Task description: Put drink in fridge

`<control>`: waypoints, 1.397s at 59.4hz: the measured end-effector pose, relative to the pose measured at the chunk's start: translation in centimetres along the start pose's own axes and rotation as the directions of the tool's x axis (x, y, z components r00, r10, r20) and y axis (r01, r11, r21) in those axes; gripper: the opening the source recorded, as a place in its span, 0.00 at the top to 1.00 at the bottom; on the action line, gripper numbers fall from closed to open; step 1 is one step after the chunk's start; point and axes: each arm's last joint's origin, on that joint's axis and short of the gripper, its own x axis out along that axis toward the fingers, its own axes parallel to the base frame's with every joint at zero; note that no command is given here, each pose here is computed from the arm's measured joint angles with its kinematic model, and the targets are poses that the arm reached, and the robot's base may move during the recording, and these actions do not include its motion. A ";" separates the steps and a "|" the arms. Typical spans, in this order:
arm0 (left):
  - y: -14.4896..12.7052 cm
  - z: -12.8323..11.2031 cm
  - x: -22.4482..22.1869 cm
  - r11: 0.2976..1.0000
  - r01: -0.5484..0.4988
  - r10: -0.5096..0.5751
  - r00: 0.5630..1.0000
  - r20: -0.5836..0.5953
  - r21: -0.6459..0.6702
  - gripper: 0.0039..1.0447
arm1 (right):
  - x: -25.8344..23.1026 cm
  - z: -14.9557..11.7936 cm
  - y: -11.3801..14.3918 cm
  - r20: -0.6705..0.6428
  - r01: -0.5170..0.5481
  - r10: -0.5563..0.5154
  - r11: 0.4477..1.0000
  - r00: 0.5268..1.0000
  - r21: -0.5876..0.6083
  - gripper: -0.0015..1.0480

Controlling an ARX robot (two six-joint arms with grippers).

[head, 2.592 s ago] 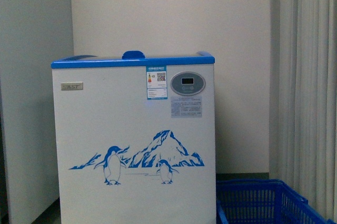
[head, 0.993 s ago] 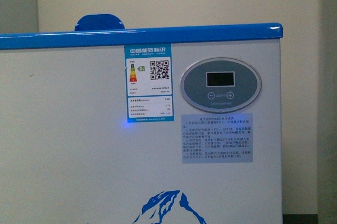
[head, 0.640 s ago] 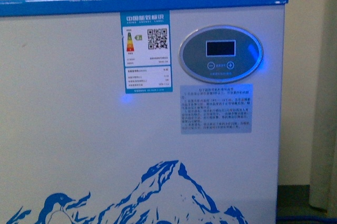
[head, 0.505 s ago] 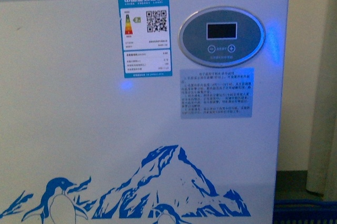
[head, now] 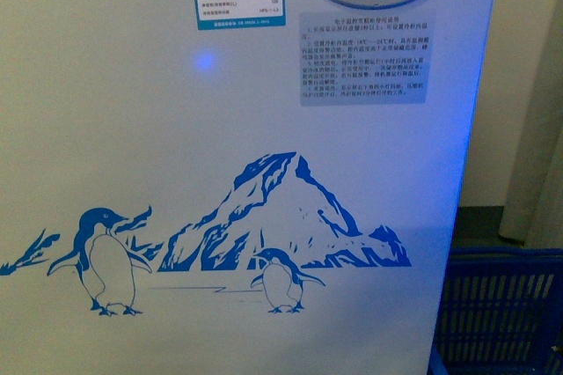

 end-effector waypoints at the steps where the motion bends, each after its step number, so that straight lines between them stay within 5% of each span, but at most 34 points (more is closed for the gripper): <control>1: 0.0 0.0 0.0 1.000 0.000 0.000 1.000 0.000 0.000 0.08 | 0.4 -0.2 0.0 -0.009 0.003 -0.003 1.000 1.000 0.000 0.07; 16: 0.0 0.0 0.0 1.000 0.000 0.000 1.000 0.000 0.000 0.08 | 6.0 -2.3 0.1 -0.114 0.030 -0.023 0.998 0.993 0.059 0.07; 60: 0.0 0.0 0.0 1.000 0.000 0.000 1.000 0.000 0.000 0.08 | 11.4 -6.2 1.4 -0.261 0.033 -0.003 0.993 0.965 0.110 0.07; 83: 0.0 0.0 0.0 1.000 0.000 0.000 1.000 0.000 0.000 0.08 | 9.9 -6.5 1.7 -0.223 -0.015 0.048 0.989 0.974 0.150 0.49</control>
